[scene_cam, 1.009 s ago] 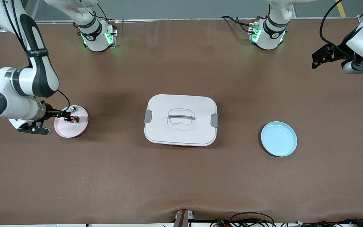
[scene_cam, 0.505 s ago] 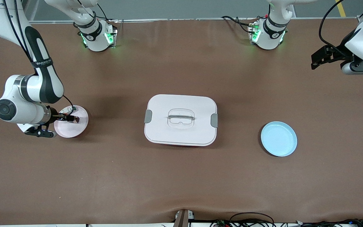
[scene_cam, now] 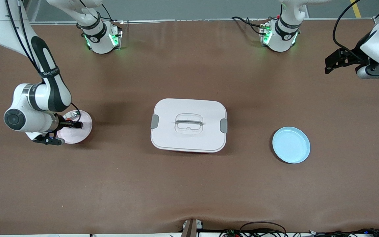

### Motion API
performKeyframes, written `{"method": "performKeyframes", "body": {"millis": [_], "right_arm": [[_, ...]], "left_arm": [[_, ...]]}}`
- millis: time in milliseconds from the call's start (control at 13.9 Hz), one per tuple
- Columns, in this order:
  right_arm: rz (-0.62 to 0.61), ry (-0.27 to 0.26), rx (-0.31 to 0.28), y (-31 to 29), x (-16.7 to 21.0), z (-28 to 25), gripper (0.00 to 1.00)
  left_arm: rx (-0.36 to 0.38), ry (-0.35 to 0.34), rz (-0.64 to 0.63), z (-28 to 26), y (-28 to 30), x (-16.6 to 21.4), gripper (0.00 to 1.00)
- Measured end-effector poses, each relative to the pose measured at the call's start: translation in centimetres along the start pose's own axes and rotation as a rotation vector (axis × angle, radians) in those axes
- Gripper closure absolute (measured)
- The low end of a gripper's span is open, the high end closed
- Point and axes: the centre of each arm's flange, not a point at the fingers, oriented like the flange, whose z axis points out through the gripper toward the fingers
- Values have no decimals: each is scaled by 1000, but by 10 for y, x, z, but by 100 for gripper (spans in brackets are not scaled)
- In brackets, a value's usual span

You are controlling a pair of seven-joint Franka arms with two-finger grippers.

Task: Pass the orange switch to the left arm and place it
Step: 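Lower the right gripper and grasp the black-orange switch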

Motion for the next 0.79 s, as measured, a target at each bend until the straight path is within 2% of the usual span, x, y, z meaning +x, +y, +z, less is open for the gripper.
{"method": "performKeyframes", "body": {"millis": [793], "right_arm": [[-4, -29, -4, -2, 4, 30, 0]], "left_arm": [[1, -9, 0, 6, 0, 1, 0]]}}
